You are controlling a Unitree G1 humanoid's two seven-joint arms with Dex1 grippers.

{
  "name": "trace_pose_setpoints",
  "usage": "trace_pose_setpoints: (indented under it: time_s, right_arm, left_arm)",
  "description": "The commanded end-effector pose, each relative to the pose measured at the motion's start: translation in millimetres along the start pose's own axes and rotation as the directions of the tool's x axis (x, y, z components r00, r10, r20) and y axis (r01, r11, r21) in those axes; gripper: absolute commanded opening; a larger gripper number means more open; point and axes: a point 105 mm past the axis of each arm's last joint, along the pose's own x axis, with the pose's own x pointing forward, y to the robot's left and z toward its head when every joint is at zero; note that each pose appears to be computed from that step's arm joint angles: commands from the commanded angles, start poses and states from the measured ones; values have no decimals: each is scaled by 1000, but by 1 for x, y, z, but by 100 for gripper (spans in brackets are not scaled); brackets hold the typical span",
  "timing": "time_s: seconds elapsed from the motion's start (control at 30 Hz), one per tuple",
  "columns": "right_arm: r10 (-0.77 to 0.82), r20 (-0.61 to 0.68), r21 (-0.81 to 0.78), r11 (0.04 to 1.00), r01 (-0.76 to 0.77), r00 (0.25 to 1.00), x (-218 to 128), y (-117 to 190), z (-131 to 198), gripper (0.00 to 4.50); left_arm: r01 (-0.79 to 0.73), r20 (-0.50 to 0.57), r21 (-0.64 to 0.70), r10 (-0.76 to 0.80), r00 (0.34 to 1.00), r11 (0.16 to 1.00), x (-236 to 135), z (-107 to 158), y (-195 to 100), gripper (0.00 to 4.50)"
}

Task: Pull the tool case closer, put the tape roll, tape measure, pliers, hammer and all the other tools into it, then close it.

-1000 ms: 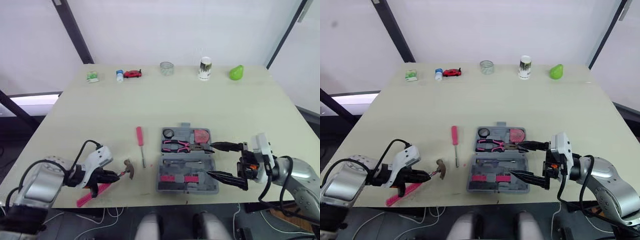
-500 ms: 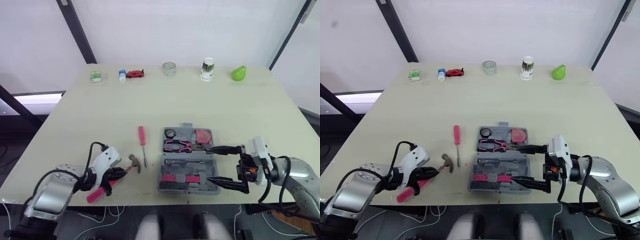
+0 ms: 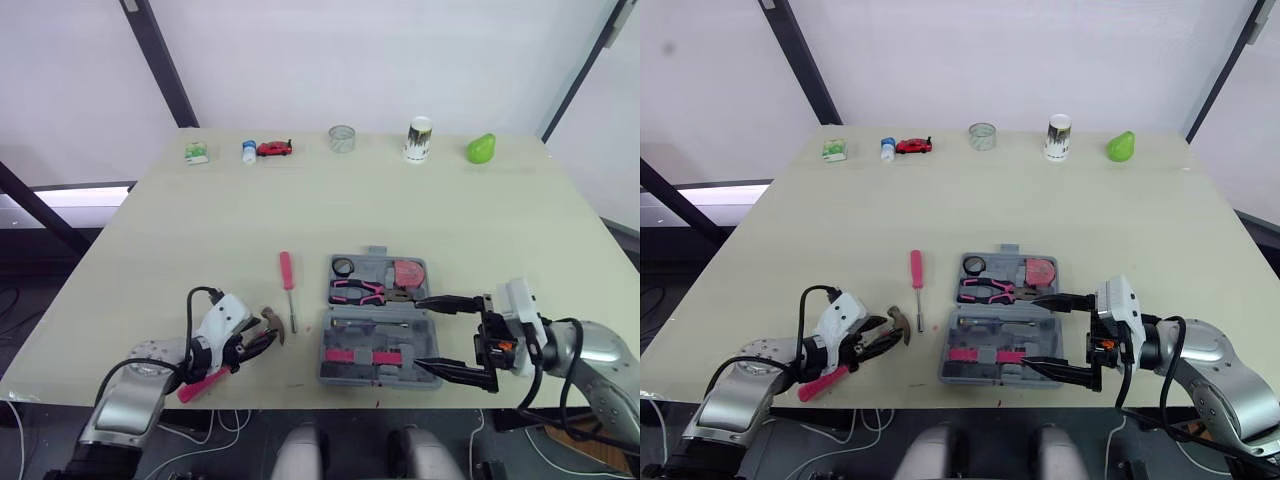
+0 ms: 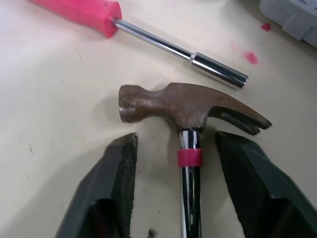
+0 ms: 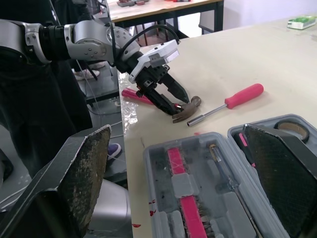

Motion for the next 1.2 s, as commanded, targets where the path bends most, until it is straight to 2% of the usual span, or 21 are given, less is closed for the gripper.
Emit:
trace_pose_setpoints:
  time_s: [0.03,0.07,0.1,0.3,0.47,0.57,0.73,0.9,0.97,1.1,1.2]
  right_arm:
    - [-4,16,-46,999,4,1000,-2,1,8,450]
    - [-3,17,-46,999,4,1000,-2,1,8,450]
    - [-3,18,-47,999,4,1000,-2,1,8,450]
    - [3,23,-54,999,-2,1000,-2,1,8,450]
    - [-12,9,-62,998,12,1000,-9,-2,6,450]
    - [-28,0,-68,997,28,1000,-15,-5,6,450]
    - [-81,-33,-76,994,78,996,-31,-10,6,450]
    - [-152,-64,-89,985,146,986,-48,-12,7,450]
    - [-163,-70,-89,984,157,984,-51,-11,7,450]
    - [-205,-113,-88,977,196,972,-66,-9,4,450]
    - [-224,-145,-80,974,214,964,-76,-10,1,450]
  left_arm:
    - [-8,-8,-26,8,1000,1000,1,-10,-1,88]
    - [-8,-6,-27,8,1000,1000,1,-11,-1,31]
    - [-11,-4,-27,11,1000,1000,1,-11,-2,4]
    - [-12,55,-33,14,998,999,-8,-1,0,1]
    - [136,229,-109,-108,967,985,-29,46,-7,1]
    - [249,262,-118,-211,942,961,-39,70,-15,1]
    - [406,203,10,-400,894,914,-31,107,-38,1]
    - [474,155,177,-500,852,863,-7,146,-67,1]
    - [500,129,194,-527,840,844,-1,152,-74,1]
    - [504,-63,313,-511,857,805,30,161,-88,1]
    - [526,-125,336,-516,847,781,47,171,-94,1]
